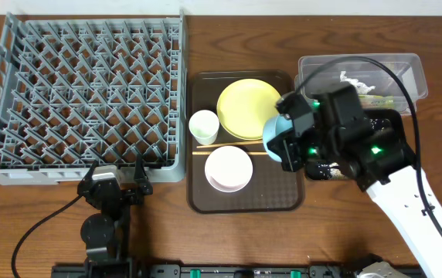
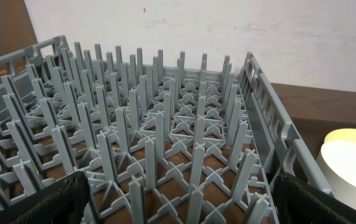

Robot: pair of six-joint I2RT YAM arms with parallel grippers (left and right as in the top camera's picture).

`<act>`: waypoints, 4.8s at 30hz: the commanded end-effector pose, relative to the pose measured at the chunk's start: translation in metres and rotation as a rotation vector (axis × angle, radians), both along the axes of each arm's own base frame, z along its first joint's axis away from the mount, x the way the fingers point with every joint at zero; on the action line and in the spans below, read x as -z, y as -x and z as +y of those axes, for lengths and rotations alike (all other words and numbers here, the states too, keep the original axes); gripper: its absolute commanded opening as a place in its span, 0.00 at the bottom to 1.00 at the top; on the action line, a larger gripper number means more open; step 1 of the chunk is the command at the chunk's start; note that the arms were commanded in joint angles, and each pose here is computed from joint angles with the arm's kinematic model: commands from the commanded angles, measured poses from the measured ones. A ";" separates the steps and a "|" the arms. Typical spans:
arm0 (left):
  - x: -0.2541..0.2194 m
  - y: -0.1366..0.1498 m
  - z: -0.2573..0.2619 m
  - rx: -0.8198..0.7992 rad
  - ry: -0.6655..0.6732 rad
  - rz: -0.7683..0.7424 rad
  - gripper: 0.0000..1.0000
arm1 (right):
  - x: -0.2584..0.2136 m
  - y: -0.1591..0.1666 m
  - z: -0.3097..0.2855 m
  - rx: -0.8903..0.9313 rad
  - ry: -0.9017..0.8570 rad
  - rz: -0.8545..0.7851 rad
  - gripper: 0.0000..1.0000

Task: Sort waste into correct bins and load items into the dishwasher
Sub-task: 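Carry the blue bowl back and set it down on the brown tray, then move the right gripper to the white paper cup and grasp it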

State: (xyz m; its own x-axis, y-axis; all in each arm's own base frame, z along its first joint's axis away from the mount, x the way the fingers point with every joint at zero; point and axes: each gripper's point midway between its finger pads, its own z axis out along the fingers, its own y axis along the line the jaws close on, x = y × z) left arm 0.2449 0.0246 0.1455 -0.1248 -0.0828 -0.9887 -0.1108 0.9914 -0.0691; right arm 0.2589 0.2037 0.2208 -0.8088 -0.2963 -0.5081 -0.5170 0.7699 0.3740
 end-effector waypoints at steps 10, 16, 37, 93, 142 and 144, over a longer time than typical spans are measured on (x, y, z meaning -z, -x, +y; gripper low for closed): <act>0.016 0.002 0.002 -0.015 0.008 0.054 0.95 | 0.083 0.022 0.016 -0.189 0.408 0.132 0.01; 0.016 0.002 0.002 -0.015 0.008 0.054 0.95 | 0.113 0.033 0.017 -0.228 0.485 0.235 0.01; 0.016 0.002 0.002 -0.014 0.008 0.054 0.95 | 0.163 0.046 0.016 -0.246 0.501 0.254 0.12; 0.016 0.002 0.002 -0.014 0.008 0.054 0.95 | 0.114 -0.164 0.123 0.013 0.295 0.056 0.67; 0.016 0.002 0.002 -0.015 0.008 0.054 0.95 | 0.134 -0.125 0.110 -0.038 0.337 0.235 0.60; 0.016 0.002 0.002 -0.015 0.008 0.054 0.95 | 0.134 -0.123 0.110 -0.040 0.340 0.238 0.60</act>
State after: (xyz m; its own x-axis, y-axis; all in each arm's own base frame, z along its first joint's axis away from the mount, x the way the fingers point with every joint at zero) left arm 0.2449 0.0246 0.1455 -0.1248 -0.0828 -0.9887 -0.1108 0.9914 -0.0691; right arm 0.3862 0.3100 0.0985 -0.8761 -0.4372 -0.2031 -0.4752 0.8543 0.2106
